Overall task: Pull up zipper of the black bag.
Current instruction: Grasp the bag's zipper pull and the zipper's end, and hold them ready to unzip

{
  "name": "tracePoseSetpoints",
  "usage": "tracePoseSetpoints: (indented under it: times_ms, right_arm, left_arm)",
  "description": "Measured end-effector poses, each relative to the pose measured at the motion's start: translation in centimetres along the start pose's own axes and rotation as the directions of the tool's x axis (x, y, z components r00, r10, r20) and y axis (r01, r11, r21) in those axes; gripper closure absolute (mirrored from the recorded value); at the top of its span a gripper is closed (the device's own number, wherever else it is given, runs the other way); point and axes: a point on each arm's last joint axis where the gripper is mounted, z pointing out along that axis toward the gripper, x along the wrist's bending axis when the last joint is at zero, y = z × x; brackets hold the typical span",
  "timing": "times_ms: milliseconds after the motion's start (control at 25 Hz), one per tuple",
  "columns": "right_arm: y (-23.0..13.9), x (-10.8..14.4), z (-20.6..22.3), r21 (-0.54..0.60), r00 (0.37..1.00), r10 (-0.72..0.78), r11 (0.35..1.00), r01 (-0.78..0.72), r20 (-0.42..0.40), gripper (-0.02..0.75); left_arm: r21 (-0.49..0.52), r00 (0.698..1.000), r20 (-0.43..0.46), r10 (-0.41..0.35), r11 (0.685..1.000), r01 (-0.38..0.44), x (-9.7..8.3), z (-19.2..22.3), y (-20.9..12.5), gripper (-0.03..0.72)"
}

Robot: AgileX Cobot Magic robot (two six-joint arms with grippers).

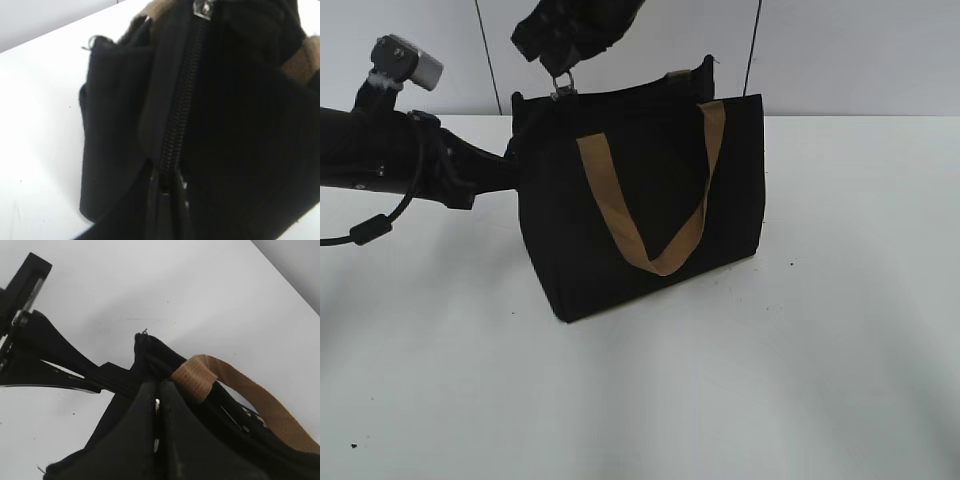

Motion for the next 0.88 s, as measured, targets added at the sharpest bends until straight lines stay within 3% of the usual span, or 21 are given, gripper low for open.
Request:
tracePoseSetpoints:
  times_ms: [440,640,880]
  right_arm:
    - [0.2,-1.2,-2.2,-0.028,0.998,0.068,0.997,-0.067,0.008,0.751]
    - [0.2,-1.1,-2.5,-0.030,0.994,0.106,0.994,-0.106,-0.006,0.751]
    - [-0.1,-1.4,-2.6,-0.005,0.993,0.114,0.994,-0.114,0.023,0.751]
  left_arm:
    - [0.002,0.999,-0.031,-0.040,0.999,0.040,0.8,-2.5,0.7,0.654]
    - [0.074,0.999,0.005,-0.052,0.996,0.052,0.3,-3.5,0.5,0.654]
    - [0.113,0.997,-0.034,-0.073,0.991,0.076,0.4,-5.4,0.9,0.654]
